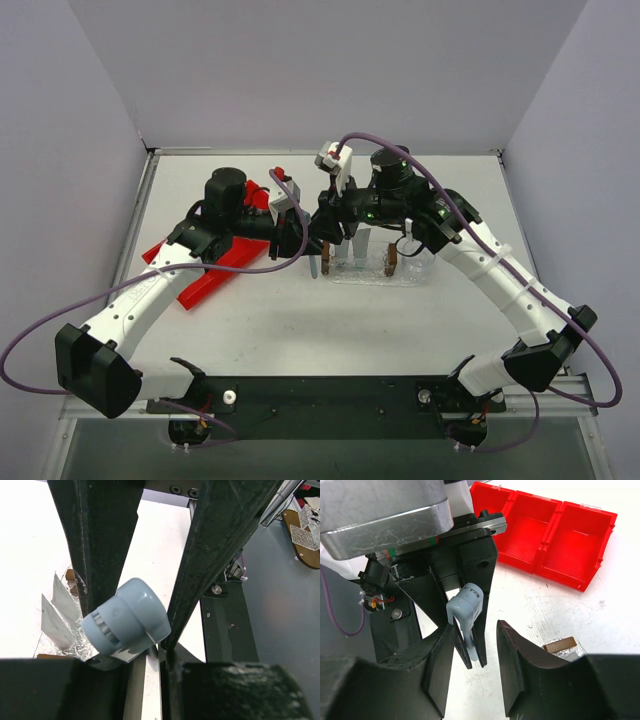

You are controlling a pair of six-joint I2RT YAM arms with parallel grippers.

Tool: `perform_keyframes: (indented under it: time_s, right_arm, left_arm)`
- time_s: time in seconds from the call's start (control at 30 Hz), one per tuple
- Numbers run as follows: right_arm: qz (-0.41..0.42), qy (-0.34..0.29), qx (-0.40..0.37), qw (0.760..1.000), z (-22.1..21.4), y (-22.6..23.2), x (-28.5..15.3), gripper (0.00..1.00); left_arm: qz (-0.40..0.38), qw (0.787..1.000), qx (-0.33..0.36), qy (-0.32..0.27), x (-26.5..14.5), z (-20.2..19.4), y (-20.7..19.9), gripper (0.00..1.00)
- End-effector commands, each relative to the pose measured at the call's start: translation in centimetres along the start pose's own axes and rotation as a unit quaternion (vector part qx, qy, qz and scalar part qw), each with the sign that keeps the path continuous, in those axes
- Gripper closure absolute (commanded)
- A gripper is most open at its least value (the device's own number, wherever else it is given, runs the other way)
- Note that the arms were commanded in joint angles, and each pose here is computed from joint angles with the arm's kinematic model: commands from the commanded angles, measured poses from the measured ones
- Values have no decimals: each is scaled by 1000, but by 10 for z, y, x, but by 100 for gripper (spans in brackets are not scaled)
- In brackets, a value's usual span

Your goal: Prepare toiletry sets of a toothbrush and toothpaste on the tray

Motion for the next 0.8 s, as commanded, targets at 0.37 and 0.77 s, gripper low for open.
perform_keyframes:
  time_s: [0.37, 0.77]
  right_arm:
    - [16, -16, -12, 1000, 12, 10, 13, 81]
    - [6, -14, -17, 1000, 11, 9, 14, 100]
  left_arm:
    - [-3, 999, 29, -32, 1, 22, -6, 90]
    - [0, 999, 39, -37, -3, 18, -11, 81]
Point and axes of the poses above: each gripper's point midway between its finger pads, its own x axis out along the fingers, its own y axis along the line the jaws close on, z = x × y, the point moved 1 cm from there along -x, back along the fingers, and after that the axes turned 1 degree about x, right-handed, at the moved point
